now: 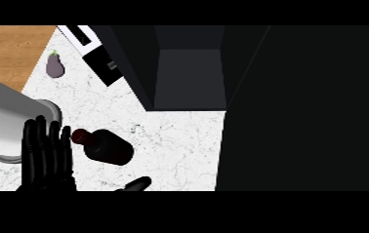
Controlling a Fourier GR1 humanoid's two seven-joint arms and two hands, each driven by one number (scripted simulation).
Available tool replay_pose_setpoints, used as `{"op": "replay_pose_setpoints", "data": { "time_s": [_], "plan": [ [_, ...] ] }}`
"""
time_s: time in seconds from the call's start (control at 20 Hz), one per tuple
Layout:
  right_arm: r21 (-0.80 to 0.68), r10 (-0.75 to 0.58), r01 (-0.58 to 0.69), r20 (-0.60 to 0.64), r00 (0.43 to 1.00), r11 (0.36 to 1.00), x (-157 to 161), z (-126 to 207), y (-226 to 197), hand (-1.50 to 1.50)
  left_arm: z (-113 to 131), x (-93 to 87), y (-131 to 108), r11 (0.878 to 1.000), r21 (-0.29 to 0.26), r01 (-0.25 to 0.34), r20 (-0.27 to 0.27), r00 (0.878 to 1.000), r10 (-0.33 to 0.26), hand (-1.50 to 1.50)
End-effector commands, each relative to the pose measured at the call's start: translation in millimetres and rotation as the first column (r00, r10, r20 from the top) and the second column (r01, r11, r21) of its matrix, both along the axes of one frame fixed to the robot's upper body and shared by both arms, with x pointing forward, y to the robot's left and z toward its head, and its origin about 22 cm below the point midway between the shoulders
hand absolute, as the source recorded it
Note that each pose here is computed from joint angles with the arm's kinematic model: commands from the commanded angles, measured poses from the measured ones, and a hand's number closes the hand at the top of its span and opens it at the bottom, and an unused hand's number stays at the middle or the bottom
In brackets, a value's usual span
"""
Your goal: Pick up the wine, place it into the cabinet and close the cabinet
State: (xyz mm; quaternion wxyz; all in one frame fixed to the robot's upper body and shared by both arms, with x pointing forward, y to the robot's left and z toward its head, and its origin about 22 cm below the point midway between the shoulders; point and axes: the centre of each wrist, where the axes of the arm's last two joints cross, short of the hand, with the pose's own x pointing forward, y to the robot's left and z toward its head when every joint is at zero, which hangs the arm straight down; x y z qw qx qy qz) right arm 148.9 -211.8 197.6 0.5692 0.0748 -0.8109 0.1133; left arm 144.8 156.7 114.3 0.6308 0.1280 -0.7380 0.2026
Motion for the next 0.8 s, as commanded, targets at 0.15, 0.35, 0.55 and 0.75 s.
{"op": "replay_pose_setpoints", "data": {
  "time_s": [0.15, 0.35, 0.55, 0.75],
  "plan": [
    [0.032, 0.01, -0.011, 0.031, 0.999, 0.999, -26, 16, -1, -1.5, -35, 2.6, 12, 0.998, 0.003, -0.055, -0.002, 0.998, 0.055, -1.5],
    [0.034, 0.036, -0.037, 0.039, 0.999, 0.999, -29, 22, -5, -1.5, -50, 15.3, 34, 0.998, -0.029, -0.051, 0.0, 0.999, 0.051, -1.5],
    [0.057, 0.01, -0.011, 0.028, 1.0, 0.998, -29, 23, 4, -1.5, -79, 6.4, 51, 0.998, -0.047, -0.031, 0.004, 0.999, 0.031, -1.5],
    [0.04, 0.007, -0.008, 0.04, 0.999, 0.999, -32, 25, -5, -1.5, -106, 8.8, 61, 0.999, -0.048, -0.022, 0.0, 1.0, 0.022, -1.5]
  ]
}}
